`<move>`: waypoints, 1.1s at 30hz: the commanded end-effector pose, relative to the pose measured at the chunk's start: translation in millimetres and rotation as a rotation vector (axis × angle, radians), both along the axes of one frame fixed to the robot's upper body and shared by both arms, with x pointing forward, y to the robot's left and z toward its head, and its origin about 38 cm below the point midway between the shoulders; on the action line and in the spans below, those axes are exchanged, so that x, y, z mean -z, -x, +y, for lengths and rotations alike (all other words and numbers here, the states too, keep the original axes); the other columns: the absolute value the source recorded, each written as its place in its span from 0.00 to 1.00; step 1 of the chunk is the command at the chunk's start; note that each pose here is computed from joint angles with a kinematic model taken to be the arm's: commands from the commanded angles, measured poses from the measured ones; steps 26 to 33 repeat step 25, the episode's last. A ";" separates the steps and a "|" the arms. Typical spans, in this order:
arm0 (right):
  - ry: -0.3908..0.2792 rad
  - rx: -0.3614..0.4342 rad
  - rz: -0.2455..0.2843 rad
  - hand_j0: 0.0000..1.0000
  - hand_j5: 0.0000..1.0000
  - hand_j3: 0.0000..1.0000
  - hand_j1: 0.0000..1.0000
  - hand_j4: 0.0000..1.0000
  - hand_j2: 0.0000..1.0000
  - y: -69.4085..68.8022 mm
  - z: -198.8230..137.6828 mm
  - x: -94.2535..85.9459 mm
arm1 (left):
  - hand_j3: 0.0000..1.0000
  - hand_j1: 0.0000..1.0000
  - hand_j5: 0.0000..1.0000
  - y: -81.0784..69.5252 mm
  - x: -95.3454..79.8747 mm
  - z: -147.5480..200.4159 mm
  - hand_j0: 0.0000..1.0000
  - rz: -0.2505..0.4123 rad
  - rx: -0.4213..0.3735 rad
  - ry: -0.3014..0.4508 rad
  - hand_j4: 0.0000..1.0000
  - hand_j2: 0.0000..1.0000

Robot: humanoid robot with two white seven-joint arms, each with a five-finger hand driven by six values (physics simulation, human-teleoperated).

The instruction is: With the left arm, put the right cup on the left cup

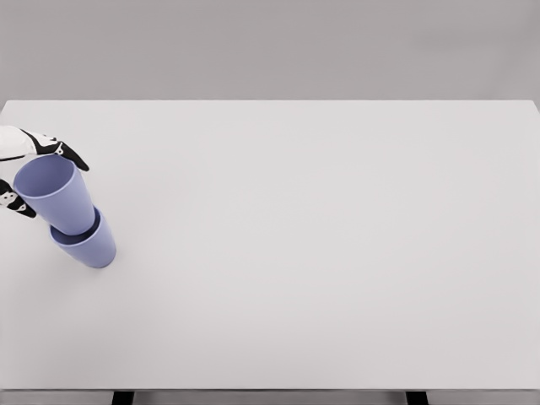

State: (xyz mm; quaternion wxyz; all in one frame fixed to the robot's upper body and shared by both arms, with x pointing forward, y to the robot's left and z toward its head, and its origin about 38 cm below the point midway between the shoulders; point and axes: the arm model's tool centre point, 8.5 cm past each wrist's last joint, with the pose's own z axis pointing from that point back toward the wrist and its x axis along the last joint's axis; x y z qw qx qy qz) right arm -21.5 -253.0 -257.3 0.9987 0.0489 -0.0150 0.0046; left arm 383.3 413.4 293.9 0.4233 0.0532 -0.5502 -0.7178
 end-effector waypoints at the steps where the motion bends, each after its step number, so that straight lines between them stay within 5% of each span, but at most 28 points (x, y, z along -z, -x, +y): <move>1: 0.000 0.000 0.000 1.00 1.00 1.00 1.00 1.00 1.00 0.0 0.0 0.0 | 0.91 0.91 0.91 -0.6 -0.5 0.6 0.91 0.000 -0.005 0.004 0.91 0.91; 4: 0.000 0.000 0.000 1.00 1.00 1.00 1.00 1.00 1.00 0.0 0.0 0.0 | 0.99 0.99 0.99 -0.5 0.1 0.6 0.99 0.002 -0.005 0.004 0.99 0.99; 12: 0.000 0.000 0.000 1.00 1.00 1.00 1.00 1.00 1.00 0.0 0.0 0.0 | 1.00 1.00 1.00 2.5 -10.5 2.9 1.00 -0.018 -0.007 0.006 1.00 1.00; 14: 0.000 0.000 0.000 1.00 1.00 1.00 1.00 1.00 1.00 0.0 0.0 0.0 | 1.00 1.00 1.00 10.9 -23.5 19.0 1.00 -0.025 -0.043 -0.018 1.00 1.00; 15: 0.000 0.000 0.000 1.00 1.00 1.00 1.00 1.00 1.00 0.0 0.0 0.0 | 1.00 1.00 1.00 8.1 -43.0 17.6 1.00 -0.069 -0.046 0.034 1.00 1.00; 17: 0.000 0.000 0.000 1.00 1.00 1.00 1.00 1.00 1.00 0.0 0.0 0.0 | 1.00 1.00 1.00 5.5 -63.2 6.7 1.00 -0.125 -0.016 0.075 1.00 1.00; 20: 0.000 0.000 0.000 1.00 1.00 1.00 1.00 1.00 1.00 0.0 0.0 0.0 | 1.00 1.00 1.00 -10.1 -71.5 -49.4 1.00 -0.186 0.131 0.162 1.00 1.00; 25: 0.000 0.000 0.000 1.00 1.00 1.00 1.00 1.00 1.00 0.0 0.0 0.0 | 1.00 1.00 1.00 -26.1 -57.7 -133.3 1.00 -0.182 0.325 0.319 1.00 1.00; 33: 0.000 0.000 0.000 1.00 1.00 1.00 1.00 1.00 1.00 0.0 0.0 0.0 | 1.00 1.00 1.00 -26.1 -57.7 -133.3 1.00 -0.182 0.325 0.319 1.00 1.00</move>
